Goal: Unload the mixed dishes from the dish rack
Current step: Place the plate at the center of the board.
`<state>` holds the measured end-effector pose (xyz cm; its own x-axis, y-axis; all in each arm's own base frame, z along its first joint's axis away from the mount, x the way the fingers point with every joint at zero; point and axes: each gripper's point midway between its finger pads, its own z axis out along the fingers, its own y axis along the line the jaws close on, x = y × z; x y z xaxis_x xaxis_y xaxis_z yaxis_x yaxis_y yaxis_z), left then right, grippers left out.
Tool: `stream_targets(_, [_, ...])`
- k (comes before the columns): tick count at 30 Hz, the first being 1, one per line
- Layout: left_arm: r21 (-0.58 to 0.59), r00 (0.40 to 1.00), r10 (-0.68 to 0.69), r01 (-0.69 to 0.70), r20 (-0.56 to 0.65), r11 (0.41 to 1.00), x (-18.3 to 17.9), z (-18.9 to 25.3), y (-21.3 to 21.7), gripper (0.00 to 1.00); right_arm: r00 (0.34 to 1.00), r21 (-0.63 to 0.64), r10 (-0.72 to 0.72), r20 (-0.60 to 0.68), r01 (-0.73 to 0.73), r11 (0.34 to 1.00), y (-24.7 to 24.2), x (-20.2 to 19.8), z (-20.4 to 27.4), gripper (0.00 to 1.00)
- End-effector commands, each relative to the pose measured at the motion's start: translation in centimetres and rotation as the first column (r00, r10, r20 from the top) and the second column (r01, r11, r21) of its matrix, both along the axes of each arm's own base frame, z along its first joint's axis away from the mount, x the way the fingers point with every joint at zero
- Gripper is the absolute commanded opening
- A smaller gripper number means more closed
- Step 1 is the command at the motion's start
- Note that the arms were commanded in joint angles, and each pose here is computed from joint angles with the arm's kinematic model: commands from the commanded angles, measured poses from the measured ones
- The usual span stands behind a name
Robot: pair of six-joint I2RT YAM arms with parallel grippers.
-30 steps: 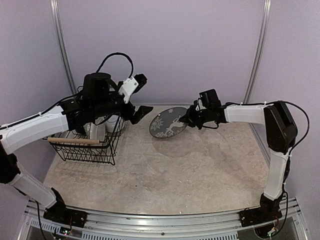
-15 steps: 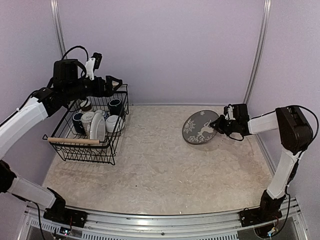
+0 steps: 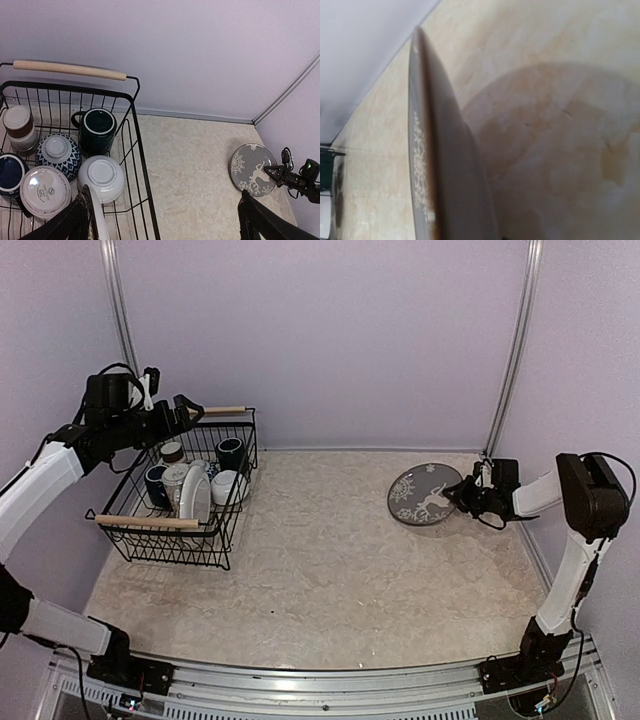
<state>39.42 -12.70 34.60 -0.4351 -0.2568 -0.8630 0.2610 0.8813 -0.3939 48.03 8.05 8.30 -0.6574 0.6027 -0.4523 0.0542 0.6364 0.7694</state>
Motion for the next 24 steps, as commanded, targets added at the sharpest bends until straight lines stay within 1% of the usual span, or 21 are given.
stream_targets(1, [-0.111, 0.986, 0.041, -0.06, -0.164, 0.992, 1.1, -1.8, 2.0, 0.99, 0.996, 0.025, 0.004, 0.087, -0.006, 1.0, -1.0, 1.2, 1.2, 0.07])
stream_targets(3, [-0.142, 0.977, 0.034, -0.066, -0.213, 0.988, 1.7, -2.6, 2.5, 0.99, 0.996, 0.034, 0.01, 0.088, -0.013, 0.999, -1.0, 1.5, 0.9, 0.09])
stream_targets(5, [-0.169, 0.965, 0.03, -0.077, -0.26, 0.983, 2.3, -3.6, 3.0, 0.99, 0.996, 0.034, 0.008, 0.084, -0.011, 0.999, -1.0, 1.9, 0.4, 0.13])
stream_targets(8, [-0.194, 0.954, 0.021, -0.082, -0.298, 0.978, 2.7, -4.4, 3.4, 0.99, 0.999, 0.016, -0.005, 0.052, 0.005, 1.0, -1.4, 2.4, -0.8, 0.16])
stream_targets(10, [-0.199, 0.945, 0.02, -0.089, -0.326, 0.976, 3.0, -5.1, 3.5, 0.99, 1.0, -0.007, -0.02, 0.008, 0.02, 1.0, -1.8, 2.6, -2.0, 0.22])
stream_targets(12, [-0.199, 0.94, 0.014, -0.087, -0.34, 0.976, 3.2, -5.5, 3.4, 0.99, 0.999, -0.049, -0.025, -0.045, 0.023, 0.999, -2.2, 2.9, -3.2, 0.26])
stream_targets(13, [-0.199, 0.937, 0.012, -0.086, -0.349, 0.976, 3.3, -5.9, 3.4, 0.99, 0.998, -0.075, -0.029, -0.062, 0.025, 0.997, -2.5, 2.9, -3.6, 0.29])
stream_targets(17, [-0.207, 0.931, 0.002, -0.084, -0.365, 0.975, 3.5, -6.4, 3.2, 0.98, 0.989, -0.21, -0.066, -0.134, 0.036, 0.977, -4.2, 2.2, -4.7, 0.47])
stream_targets(20, [-0.213, 0.925, -0.008, -0.079, -0.38, 0.974, 3.6, -6.8, 3.0, 0.97, 0.983, -0.301, -0.085, -0.165, 0.032, 0.953, -5.3, 1.9, -4.6, 0.6])
stream_targets(24, [-0.173, 0.914, 0.007, -0.085, -0.406, 0.981, 3.8, -7.3, 3.3, 0.9, 0.966, -0.461, -0.137, -0.218, 0.022, 0.887, -7.6, 0.6, -4.2, 0.74])
